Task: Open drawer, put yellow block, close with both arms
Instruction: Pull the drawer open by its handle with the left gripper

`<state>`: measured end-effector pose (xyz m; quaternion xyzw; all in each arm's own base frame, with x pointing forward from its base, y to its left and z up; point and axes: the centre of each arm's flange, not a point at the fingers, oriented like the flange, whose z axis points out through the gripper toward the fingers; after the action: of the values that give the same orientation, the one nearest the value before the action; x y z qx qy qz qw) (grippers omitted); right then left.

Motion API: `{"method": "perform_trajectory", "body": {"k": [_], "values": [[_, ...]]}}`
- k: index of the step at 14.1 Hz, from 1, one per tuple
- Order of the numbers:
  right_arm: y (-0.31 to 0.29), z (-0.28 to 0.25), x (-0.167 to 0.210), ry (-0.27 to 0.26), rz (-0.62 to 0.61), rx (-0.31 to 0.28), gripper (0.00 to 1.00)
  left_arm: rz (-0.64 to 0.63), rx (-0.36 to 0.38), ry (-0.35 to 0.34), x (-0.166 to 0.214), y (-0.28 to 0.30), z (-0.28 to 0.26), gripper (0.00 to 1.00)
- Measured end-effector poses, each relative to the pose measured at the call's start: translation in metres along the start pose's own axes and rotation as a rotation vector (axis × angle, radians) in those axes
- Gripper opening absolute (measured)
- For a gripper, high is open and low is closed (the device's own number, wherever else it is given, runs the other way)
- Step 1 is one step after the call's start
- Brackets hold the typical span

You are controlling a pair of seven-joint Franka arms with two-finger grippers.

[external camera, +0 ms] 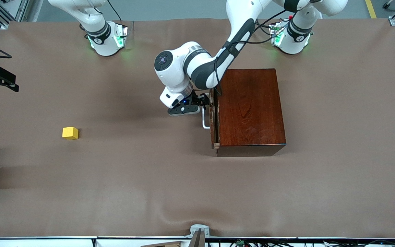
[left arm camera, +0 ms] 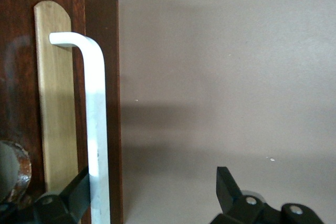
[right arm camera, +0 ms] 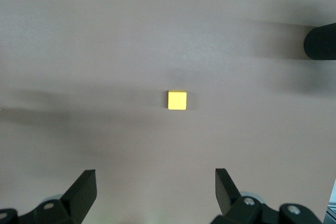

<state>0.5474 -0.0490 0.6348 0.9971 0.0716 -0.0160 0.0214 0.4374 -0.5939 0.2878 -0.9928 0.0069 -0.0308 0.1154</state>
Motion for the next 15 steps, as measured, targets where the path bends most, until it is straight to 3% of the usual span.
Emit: {"method": "perform_trajectory", "body": {"k": [4, 12, 15], "values": [[0.0, 0.0, 0.0, 0.0, 0.0, 0.0, 1.0, -0.001, -0.02, 0.014, 0.001, 0.002, -0.002, 1.0], [0.0, 0.001, 0.001, -0.003, 0.0, 0.0, 1.0, -0.05, -0.15, 0.054, 0.003, 0.018, -0.015, 1.0], [0.0, 0.002, 0.001, -0.003, 0.0, 0.0, 1.0, -0.08, -0.167, 0.061, 0.003, 0.02, -0.015, 1.0]]}}
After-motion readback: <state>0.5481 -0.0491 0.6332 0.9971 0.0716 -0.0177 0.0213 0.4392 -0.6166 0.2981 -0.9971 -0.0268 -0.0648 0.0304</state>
